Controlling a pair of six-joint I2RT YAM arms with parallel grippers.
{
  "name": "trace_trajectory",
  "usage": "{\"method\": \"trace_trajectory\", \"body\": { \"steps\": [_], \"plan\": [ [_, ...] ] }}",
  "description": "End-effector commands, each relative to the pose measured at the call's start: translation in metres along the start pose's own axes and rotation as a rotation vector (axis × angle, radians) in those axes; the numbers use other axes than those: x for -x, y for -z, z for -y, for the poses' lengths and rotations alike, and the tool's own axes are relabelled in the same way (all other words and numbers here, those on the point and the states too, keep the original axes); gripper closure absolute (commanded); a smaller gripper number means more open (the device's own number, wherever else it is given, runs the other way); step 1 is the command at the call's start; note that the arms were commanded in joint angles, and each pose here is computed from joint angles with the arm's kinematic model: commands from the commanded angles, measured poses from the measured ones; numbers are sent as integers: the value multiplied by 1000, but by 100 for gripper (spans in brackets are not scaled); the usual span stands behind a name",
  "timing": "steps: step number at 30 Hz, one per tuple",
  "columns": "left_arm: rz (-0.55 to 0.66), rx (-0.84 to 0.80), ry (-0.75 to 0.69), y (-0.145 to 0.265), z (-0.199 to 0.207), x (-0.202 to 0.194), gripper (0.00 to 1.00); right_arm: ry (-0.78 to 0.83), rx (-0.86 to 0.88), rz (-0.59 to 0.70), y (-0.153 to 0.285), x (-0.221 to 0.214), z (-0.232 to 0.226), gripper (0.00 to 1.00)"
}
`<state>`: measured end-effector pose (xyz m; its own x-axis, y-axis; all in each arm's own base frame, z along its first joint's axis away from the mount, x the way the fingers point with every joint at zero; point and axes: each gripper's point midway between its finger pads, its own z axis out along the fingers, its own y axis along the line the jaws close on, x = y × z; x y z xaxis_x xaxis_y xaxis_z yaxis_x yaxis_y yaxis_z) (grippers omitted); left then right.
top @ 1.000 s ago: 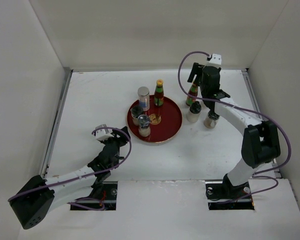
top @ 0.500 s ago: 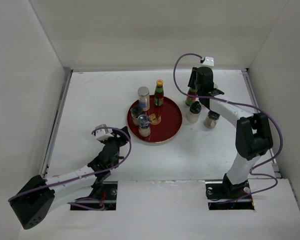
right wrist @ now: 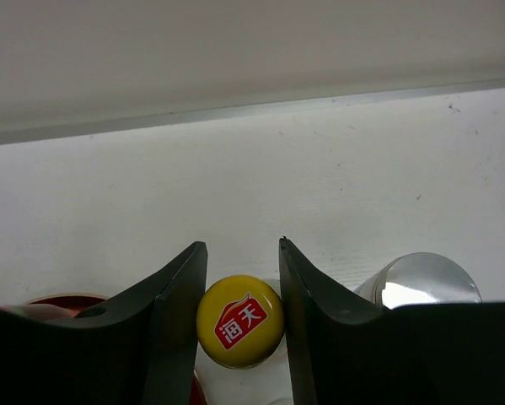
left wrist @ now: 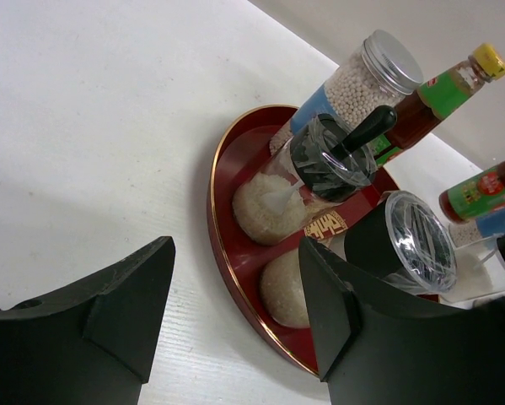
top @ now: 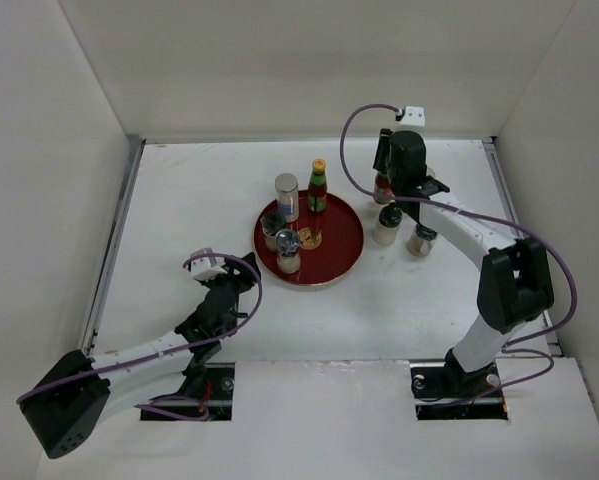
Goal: Organize the condiment bottles
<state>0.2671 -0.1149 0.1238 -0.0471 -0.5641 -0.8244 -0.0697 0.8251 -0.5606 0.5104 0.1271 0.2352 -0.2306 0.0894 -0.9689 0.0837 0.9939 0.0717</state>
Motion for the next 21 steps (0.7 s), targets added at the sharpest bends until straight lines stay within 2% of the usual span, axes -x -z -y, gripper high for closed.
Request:
{"method": "trace_trajectory", "body": {
  "steps": [1, 13, 21],
  "plan": [
    [25, -24, 52, 0, 7, 7, 41, -98, 80, 277, 45, 106, -26, 68],
    [36, -19, 59, -2, 5, 11, 41, -135, 307, 190, 89, 62, -125, 67],
    [32, -21, 57, -2, 5, 10, 41, -128, 408, 135, 96, 34, -182, 67]
  ]
}}
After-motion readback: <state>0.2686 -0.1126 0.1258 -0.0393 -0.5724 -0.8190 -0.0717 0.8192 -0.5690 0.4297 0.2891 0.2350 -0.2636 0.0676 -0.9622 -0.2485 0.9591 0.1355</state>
